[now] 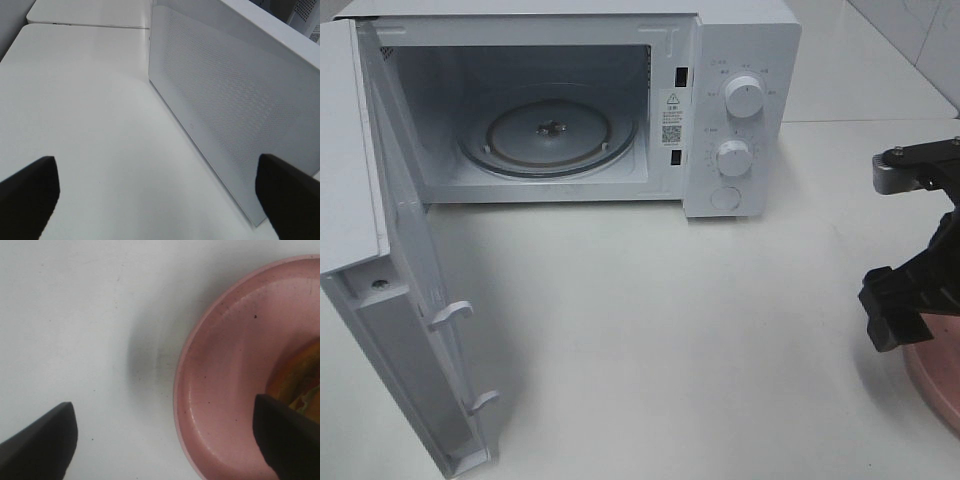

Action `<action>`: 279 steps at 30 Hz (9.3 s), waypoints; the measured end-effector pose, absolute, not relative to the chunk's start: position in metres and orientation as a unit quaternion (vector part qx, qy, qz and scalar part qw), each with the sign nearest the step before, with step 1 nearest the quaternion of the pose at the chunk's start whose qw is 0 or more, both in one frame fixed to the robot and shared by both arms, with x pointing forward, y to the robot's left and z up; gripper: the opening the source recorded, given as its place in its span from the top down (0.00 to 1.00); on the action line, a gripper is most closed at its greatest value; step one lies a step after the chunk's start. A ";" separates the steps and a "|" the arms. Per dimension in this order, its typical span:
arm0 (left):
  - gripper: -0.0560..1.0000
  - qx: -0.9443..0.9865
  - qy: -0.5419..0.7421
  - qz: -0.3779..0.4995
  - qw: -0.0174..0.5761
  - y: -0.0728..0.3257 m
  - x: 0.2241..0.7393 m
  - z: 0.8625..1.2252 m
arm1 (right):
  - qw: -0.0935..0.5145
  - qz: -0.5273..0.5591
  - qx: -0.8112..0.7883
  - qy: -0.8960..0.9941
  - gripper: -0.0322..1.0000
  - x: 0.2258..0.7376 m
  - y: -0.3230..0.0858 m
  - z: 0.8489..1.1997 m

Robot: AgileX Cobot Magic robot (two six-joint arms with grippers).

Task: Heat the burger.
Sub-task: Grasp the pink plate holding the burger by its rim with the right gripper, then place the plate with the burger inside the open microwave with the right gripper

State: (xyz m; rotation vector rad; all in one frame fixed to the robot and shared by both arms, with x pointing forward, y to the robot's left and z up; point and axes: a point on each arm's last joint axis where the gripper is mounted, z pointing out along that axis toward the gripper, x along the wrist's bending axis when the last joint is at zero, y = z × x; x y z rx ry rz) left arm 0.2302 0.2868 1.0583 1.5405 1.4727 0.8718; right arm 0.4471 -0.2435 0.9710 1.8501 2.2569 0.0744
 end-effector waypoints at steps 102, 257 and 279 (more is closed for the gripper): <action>0.01 0.611 0.584 0.346 0.407 0.287 0.230 1.058 | 0.153 -0.128 0.612 0.766 0.96 0.447 -0.243 0.915; 0.01 0.611 0.584 0.346 0.407 0.287 0.230 1.058 | 0.238 0.035 -0.247 0.939 0.92 0.390 -0.166 0.975; 0.01 0.611 0.584 0.346 0.407 0.287 0.230 1.058 | 0.227 0.090 -0.300 0.922 0.92 0.403 -0.154 0.982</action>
